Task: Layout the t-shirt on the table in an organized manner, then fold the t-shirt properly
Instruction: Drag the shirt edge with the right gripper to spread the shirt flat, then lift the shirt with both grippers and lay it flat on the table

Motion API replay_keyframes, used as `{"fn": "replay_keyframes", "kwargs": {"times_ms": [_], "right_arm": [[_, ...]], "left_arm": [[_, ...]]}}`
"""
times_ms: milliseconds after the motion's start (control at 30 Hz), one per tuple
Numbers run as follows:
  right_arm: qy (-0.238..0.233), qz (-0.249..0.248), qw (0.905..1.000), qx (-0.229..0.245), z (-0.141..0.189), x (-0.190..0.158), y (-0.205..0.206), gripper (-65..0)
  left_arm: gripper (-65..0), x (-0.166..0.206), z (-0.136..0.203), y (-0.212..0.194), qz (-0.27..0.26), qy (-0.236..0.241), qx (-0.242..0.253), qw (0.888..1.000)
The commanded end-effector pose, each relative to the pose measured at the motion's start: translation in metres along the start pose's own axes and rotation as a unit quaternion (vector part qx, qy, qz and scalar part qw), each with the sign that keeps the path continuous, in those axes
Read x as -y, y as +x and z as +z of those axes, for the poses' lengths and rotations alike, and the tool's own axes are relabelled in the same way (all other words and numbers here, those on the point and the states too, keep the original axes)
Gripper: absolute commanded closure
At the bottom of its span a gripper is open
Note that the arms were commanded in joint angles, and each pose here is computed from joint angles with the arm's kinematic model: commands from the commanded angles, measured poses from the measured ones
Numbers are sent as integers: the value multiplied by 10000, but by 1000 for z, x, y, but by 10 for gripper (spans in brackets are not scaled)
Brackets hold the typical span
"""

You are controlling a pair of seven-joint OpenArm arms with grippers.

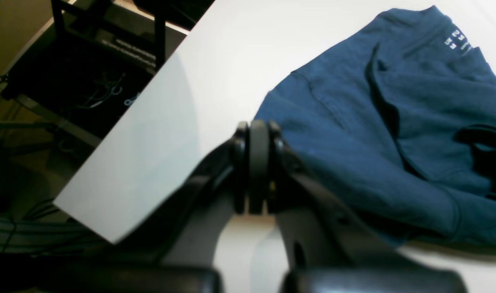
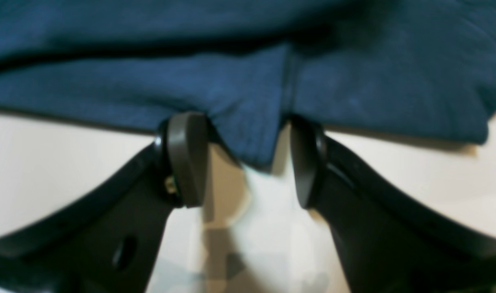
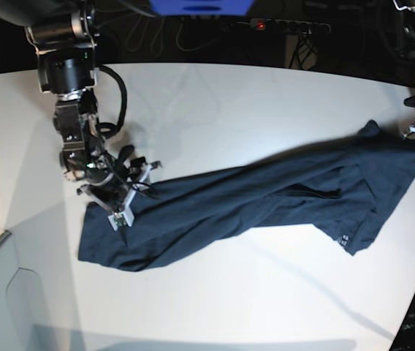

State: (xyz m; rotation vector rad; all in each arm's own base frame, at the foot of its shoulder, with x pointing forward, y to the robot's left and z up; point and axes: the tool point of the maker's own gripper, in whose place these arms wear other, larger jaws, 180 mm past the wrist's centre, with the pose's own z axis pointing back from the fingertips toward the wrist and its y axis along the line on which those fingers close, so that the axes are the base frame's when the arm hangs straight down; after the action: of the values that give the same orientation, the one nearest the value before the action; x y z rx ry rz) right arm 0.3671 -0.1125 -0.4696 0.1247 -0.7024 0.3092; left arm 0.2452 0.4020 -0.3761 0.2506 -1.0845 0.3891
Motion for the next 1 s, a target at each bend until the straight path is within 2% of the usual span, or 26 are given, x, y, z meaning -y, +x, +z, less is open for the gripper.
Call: {"fn": "replay_keyframes", "kwargs": {"times_ms": [0,100,200,300,433,667,833,967], "right_arm": [[-58,-28,9999,104,2,5,10,-308],[-43,-36,9999,101,2,3,9,-198],[-38,-42,9999,88,2,3,8,0],[-19,-60,10000,32,2,0,0,0],[-59,59,9994,340,21,-6,6,0],[-194,369,9914,1241,89,-25,29,0],[-535,170,9864,1545,133,-16,24,0],[-821,99,9835,1610,161,-4,15,0]], "left_arm": [[-1,-6,0,20,-74,39,290,9995],[-1,-5,1,20,-84,29,295,9995],[-1,-5,1,20,-89,28,287,9995],[-1,-5,1,19,-89,28,279,9996],[-1,-5,1,20,-62,19,288,9996],[-1,2,7,12,18,-10,261,9997],[-1,3,17,10,-52,-44,258,9996],[-3,4,16,7,-58,-48,211,9997]]}}
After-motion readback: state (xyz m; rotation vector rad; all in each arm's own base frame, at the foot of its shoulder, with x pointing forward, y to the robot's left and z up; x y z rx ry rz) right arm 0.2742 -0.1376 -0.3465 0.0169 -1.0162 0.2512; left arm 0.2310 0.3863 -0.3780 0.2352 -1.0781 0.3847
